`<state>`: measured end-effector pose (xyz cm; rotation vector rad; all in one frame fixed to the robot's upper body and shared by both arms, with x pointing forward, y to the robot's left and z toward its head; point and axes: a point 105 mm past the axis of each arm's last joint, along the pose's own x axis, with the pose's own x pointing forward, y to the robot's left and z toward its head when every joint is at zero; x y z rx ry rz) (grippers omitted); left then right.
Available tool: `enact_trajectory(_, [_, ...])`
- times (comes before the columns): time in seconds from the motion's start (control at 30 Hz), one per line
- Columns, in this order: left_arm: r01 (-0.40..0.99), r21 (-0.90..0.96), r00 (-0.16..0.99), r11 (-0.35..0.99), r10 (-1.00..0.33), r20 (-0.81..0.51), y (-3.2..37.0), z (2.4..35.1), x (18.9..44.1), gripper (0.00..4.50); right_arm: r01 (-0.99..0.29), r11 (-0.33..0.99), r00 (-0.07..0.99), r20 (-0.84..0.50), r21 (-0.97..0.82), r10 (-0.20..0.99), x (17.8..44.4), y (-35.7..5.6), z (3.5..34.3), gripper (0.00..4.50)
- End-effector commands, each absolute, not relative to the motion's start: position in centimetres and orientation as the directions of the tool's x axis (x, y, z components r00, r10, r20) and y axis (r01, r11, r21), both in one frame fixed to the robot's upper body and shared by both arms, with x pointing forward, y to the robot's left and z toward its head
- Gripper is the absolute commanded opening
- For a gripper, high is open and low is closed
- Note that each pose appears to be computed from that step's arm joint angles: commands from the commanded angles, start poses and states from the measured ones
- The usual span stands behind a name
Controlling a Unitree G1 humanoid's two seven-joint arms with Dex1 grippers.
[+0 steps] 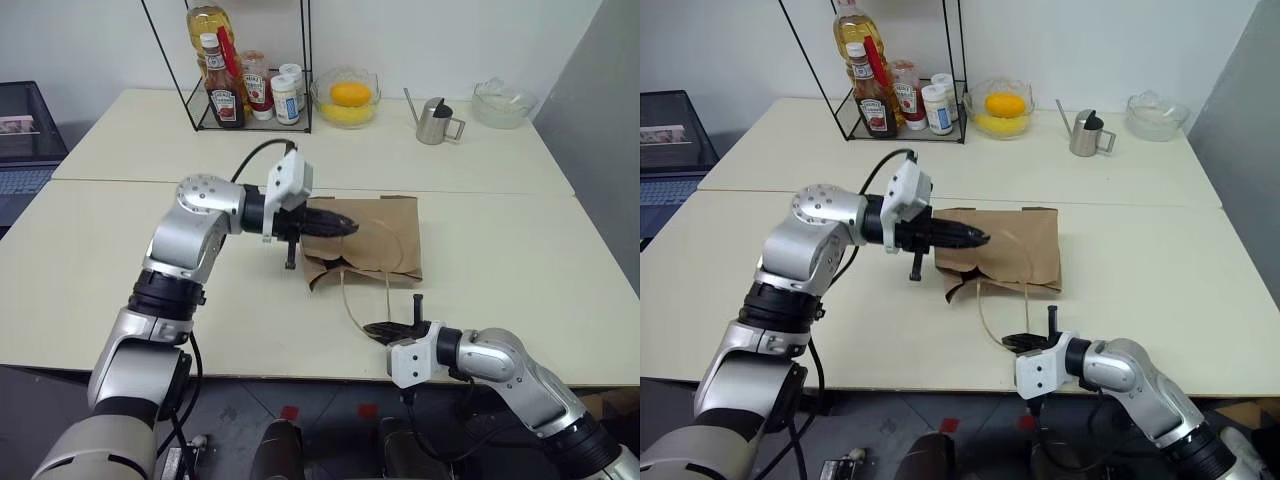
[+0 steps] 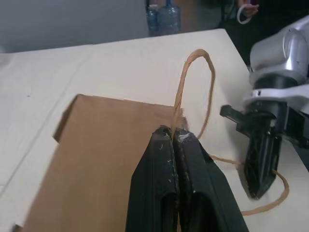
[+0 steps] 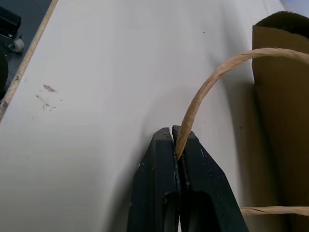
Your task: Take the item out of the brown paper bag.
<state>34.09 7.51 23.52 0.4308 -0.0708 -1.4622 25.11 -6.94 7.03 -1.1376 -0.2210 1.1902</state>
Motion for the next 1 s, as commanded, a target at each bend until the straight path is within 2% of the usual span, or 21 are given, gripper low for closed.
enact_trajectory(0.03, [0.924, 0.369, 0.15, 0.099, -0.982, -0.113, 7.7, 27.1, 34.6, 0.0, -0.678, -0.124, 0.369, -0.481, -0.724, 0.795, 24.2, -7.1, 5.0, 0.03])
enact_trajectory(0.37, [0.899, 0.424, 0.177, 0.114, -0.978, -0.112, 7.4, 28.7, 35.8, 0.0, -0.706, -0.136, 0.361, -0.519, -0.695, 0.775, 24.0, -7.3, 4.3, 0.03])
enact_trajectory(0.53, [0.874, 0.459, 0.218, 0.16, -0.973, -0.077, 7.4, 30.5, 36.8, 0.0, -0.71, -0.139, 0.365, -0.531, -0.69, 0.765, 24.0, -7.6, 4.3, 0.03])
enact_trajectory(0.9, [0.87, 0.462, 0.204, 0.171, -0.979, -0.022, 6.5, 31.9, 36.7, 0.0, -0.702, -0.077, 0.416, -0.495, -0.708, 0.763, 24.6, -7.8, 5.7, 0.03])
enact_trajectory(1.0, [0.876, 0.455, 0.182, 0.159, -0.983, -0.008, 6.2, 32.1, 36.4, 0.0, -0.689, -0.031, 0.454, -0.464, -0.724, 0.761, 25.1, -8.1, 6.9, 0.59])
